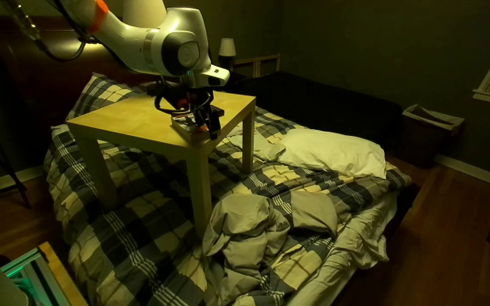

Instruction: Take the book off of the table

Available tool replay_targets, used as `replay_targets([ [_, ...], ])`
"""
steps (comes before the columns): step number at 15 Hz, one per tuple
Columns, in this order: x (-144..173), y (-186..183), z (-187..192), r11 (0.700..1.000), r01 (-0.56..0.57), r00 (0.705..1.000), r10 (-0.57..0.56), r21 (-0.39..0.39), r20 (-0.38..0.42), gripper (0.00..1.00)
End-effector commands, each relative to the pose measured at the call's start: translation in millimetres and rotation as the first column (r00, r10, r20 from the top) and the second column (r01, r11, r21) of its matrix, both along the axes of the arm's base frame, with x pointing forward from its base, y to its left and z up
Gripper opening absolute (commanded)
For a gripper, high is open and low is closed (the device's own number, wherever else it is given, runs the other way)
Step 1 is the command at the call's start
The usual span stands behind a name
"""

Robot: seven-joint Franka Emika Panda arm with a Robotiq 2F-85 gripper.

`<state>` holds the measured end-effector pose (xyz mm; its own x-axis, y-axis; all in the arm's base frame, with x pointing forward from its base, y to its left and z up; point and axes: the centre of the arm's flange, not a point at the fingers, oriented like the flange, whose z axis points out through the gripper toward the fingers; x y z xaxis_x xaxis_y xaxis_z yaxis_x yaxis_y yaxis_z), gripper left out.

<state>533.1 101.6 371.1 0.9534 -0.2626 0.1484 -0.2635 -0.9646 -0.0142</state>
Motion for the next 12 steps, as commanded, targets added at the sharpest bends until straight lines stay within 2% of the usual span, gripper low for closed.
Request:
replay_targets([
  [1, -5, -12, -16, 0.999, -0.008, 1.0, 0.008, 0.035, -0.004, 1.0],
  [7, -7, -31, -31, 0.983, -0.028, 0.999, 0.021, 0.181, 0.039, 1.0],
  [10, -8, -38, -40, 0.957, -0.029, 0.998, 0.009, 0.29, 0.069, 1.0],
  [12, -8, -42, -43, 0.942, -0.034, 0.997, 0.007, 0.333, 0.083, 1.0],
])
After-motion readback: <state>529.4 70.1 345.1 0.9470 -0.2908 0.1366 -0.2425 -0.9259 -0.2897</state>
